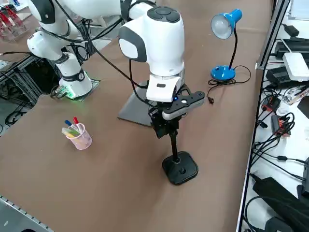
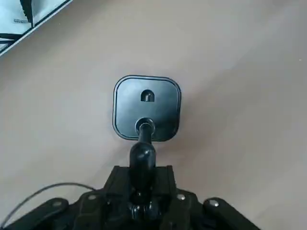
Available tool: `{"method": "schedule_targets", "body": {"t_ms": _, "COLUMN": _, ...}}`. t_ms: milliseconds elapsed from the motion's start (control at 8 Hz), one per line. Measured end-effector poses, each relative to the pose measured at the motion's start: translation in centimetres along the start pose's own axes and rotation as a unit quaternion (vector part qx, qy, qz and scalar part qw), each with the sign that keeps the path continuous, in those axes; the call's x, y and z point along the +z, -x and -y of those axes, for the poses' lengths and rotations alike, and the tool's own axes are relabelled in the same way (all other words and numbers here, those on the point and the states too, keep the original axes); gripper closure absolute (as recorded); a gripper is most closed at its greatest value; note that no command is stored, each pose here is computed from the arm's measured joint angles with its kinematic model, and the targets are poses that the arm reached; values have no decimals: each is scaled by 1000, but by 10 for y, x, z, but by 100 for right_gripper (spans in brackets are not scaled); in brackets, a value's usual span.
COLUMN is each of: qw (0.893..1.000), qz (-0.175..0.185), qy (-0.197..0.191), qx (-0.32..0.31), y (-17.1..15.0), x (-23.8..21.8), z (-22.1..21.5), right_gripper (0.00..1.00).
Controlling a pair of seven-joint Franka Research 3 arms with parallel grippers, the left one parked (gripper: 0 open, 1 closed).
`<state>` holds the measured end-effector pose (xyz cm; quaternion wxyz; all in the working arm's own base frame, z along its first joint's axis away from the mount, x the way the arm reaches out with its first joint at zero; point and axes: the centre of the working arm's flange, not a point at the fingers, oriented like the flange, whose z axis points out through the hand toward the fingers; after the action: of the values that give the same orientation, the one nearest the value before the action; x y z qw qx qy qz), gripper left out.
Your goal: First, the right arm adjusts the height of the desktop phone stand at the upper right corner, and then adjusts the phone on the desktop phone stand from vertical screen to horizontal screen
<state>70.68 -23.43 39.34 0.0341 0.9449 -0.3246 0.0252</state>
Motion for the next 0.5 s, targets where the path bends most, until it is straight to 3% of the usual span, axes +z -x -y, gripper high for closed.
{"method": "schedule_targets", "body": {"t_ms": 125, "qw": 1000, "qz": 2, "qy": 1, "qx": 0, "y": 0, "x": 4, "z": 0, "right_gripper": 59}}
{"method": "schedule_targets", "body": {"t_ms": 500, "qw": 1000, "qz": 1, "qy": 10, "qx": -8, "y": -1, "x": 11, "z": 2, "right_gripper": 4}}
